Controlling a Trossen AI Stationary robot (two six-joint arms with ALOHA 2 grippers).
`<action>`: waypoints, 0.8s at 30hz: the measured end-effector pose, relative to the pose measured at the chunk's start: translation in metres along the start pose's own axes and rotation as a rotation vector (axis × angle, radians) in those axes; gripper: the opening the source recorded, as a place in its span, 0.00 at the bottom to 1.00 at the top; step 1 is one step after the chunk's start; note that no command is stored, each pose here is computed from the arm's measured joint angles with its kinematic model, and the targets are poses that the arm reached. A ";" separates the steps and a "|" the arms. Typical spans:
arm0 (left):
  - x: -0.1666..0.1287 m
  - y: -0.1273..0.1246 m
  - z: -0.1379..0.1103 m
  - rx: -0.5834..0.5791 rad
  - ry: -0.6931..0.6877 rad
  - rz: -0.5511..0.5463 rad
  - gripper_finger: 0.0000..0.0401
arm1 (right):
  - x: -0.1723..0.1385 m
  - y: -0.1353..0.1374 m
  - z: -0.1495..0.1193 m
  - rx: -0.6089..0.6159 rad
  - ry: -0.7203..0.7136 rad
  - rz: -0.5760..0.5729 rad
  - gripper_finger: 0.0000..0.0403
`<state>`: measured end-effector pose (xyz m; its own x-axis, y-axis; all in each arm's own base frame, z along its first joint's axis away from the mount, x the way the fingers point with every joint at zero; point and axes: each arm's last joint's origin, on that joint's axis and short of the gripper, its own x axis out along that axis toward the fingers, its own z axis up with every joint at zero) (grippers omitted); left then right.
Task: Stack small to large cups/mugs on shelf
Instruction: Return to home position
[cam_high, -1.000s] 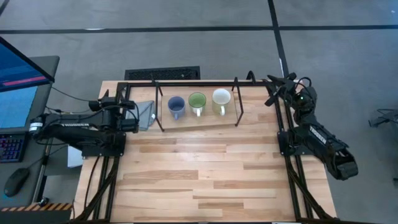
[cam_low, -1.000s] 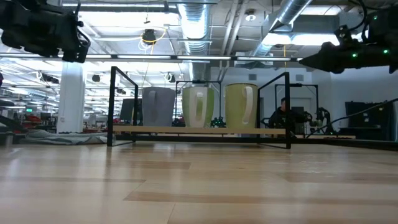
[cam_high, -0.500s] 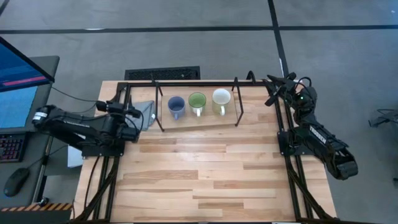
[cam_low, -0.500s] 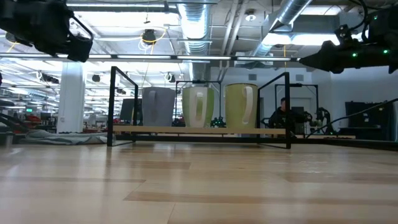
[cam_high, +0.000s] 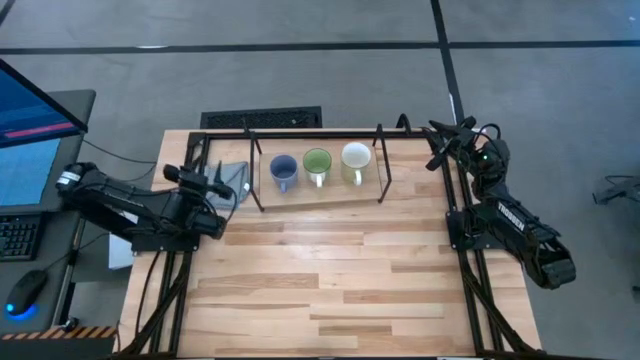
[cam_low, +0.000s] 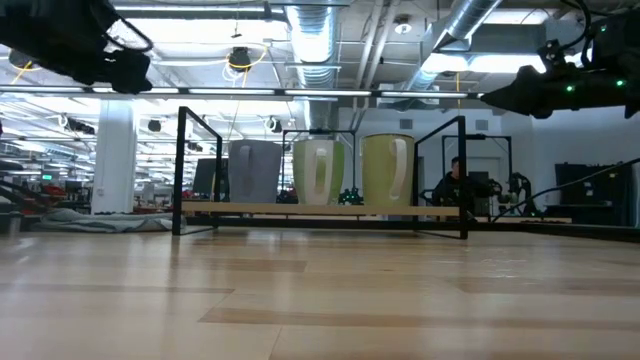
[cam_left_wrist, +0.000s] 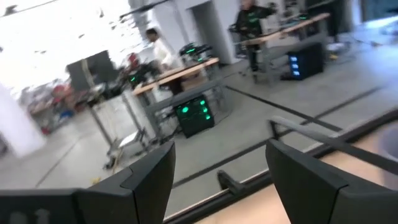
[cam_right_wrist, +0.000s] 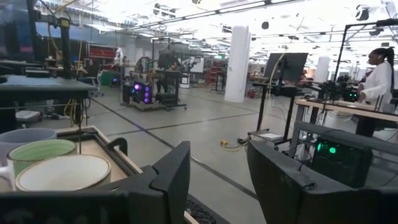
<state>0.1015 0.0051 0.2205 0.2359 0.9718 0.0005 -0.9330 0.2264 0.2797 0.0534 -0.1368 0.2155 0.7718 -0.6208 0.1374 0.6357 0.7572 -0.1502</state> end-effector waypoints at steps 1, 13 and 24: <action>-0.002 -0.002 0.000 0.017 -0.005 -0.017 0.61 | 0.000 0.000 0.000 0.000 0.000 0.000 0.45; -0.029 0.000 0.008 -0.020 -0.079 -0.283 0.61 | 0.000 0.000 0.000 0.026 0.000 0.000 0.45; -0.057 -0.007 0.060 -0.042 -0.106 -0.462 0.61 | 0.000 0.000 0.000 0.078 0.001 0.001 0.45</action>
<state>0.1104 -0.0560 0.2762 0.6529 0.7573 -0.0160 -0.7338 0.6376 0.2344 0.0534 -0.1368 0.2155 0.7724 -0.6203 0.1366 0.6324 0.7711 -0.0737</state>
